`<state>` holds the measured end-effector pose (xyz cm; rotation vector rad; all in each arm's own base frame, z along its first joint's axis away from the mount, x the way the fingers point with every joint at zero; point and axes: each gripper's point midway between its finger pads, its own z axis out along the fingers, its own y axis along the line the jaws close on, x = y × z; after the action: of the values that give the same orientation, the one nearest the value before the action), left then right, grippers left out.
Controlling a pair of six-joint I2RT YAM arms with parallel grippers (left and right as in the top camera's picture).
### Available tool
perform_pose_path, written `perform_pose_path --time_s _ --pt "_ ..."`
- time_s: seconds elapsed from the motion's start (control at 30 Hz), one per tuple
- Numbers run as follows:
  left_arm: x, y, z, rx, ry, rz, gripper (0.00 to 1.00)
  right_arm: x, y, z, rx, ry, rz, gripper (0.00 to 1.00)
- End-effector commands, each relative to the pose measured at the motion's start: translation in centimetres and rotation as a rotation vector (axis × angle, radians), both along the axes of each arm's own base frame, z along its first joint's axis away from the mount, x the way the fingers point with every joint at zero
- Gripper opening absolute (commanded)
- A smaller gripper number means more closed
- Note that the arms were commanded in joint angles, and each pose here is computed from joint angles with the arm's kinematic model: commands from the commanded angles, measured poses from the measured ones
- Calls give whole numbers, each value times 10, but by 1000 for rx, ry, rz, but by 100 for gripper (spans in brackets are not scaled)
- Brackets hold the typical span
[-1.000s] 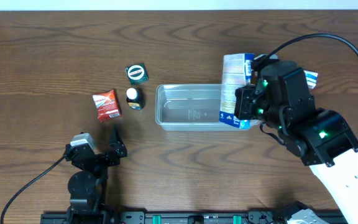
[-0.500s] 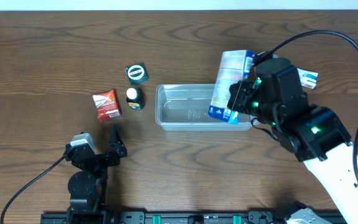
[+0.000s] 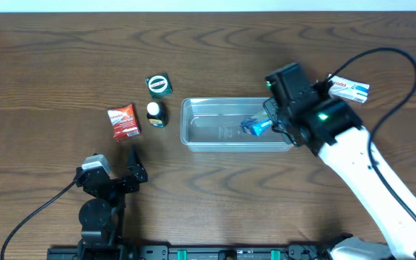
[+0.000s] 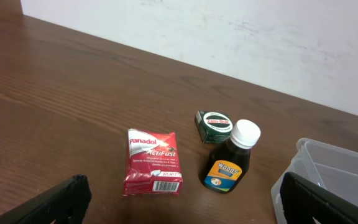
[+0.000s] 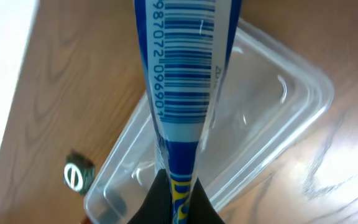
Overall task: Pack container
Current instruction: 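Lift the blue box and carry it over the clear container, then lower the blue box flat into the container and open the right gripper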
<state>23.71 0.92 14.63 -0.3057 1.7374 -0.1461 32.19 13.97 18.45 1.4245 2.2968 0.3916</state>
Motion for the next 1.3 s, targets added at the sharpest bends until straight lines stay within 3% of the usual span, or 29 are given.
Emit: perform_pose_path --time_s 0.0,0.4,0.8,1.27 --pt "-2 1 -15 18 46 1 98 1 6 -12 66 25 -182 1" --pt "-2 1 -15 18 46 1 98 -4 18 -54 98 138 -380 1" --pt "-2 1 -15 18 46 1 98 27 34 -76 124 90 -382 1" --pt "-2 1 -15 18 46 1 98 30 11 -85 1 60 -426 1"
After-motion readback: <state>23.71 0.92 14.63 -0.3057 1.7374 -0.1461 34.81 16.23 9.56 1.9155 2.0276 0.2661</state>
